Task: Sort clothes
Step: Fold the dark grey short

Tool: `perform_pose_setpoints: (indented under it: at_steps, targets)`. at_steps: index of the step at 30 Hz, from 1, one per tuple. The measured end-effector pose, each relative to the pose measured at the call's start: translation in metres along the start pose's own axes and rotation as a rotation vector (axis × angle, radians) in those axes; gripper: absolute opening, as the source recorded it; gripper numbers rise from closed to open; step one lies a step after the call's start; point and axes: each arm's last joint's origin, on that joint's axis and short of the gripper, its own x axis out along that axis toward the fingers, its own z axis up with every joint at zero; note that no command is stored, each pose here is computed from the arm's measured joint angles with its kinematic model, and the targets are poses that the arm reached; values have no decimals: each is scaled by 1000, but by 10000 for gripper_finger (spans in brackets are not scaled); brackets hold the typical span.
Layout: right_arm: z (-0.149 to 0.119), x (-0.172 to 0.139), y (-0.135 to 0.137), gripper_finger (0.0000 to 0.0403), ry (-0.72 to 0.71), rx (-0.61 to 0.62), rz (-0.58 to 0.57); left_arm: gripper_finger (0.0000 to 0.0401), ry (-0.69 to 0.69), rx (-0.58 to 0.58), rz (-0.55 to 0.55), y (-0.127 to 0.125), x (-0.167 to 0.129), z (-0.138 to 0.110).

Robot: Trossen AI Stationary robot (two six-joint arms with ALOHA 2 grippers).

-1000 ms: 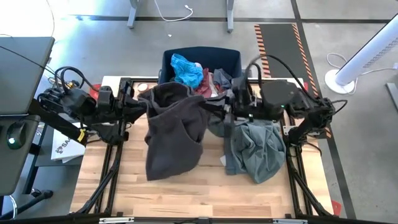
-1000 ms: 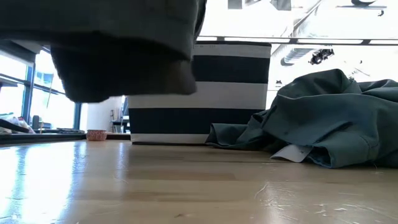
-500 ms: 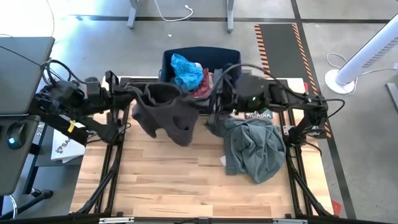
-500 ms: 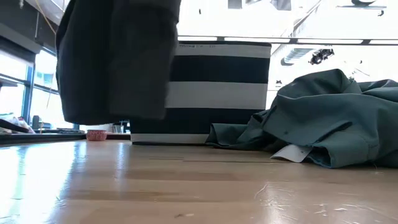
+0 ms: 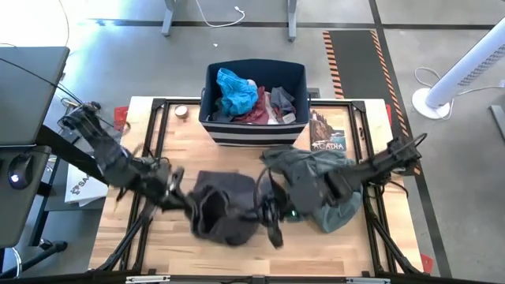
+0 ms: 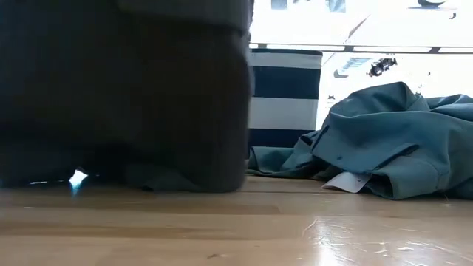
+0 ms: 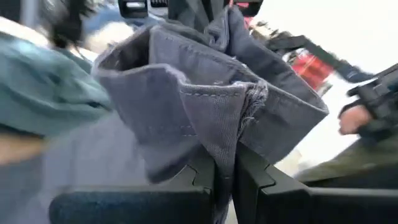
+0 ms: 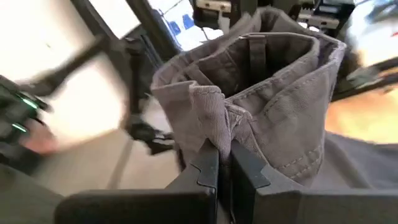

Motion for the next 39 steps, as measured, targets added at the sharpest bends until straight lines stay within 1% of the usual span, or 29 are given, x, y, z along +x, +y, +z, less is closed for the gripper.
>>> perform_pose_setpoints:
  at_steps: [2, 4, 6, 8, 10, 12, 15, 18, 20, 25, 28, 31, 33, 35, 39]
  targets:
    - [-15, 1, 11, 5, -26, 76, 25, 17, -18, -70, -37, -12, 7, -17]
    - [-27, 2, 19, 5, -53, 160, 28, 17, -51, -129, -39, -25, 12, -30]
    - [-40, 3, 22, 5, -64, 253, 11, 17, -63, -178, -13, -36, 17, -44]
    - [-53, 5, 21, 5, -61, 361, -30, 17, -49, -231, 37, -41, 25, -60]
    - [-64, 7, 16, 5, -55, 460, -72, 17, -28, -261, 92, -43, 34, -76]
    - [-73, 11, 8, 5, -43, 522, -104, 17, -10, -275, 124, -43, 42, -88]
    - [-81, 16, -6, 5, -24, 555, -139, 17, 1, -267, 154, -43, 51, -99]
    - [-81, 21, -19, 5, -28, 605, -178, 17, -20, -312, 195, -41, 52, -102]
    - [-81, 23, -31, 5, -11, 624, -231, 17, -23, -343, 251, -36, 51, -105]
    - [-75, 26, -60, 5, 44, 615, -333, 17, -28, -362, 398, -21, 40, -107]
    - [-70, 29, -77, 5, 97, 594, -347, 17, 3, -374, 473, -9, 30, -105]
    - [-62, 32, -95, 5, 134, 553, -353, 17, 13, -411, 561, 3, 17, -103]
    - [-56, 32, -108, 5, 135, 537, -379, 17, 23, -446, 617, 12, 10, -100]
    - [-50, 32, -122, 5, 151, 519, -398, 17, 52, -446, 669, 19, 4, -99]
    - [-46, 39, -147, 5, 209, 495, -385, 17, 79, -486, 729, 33, -2, -103]
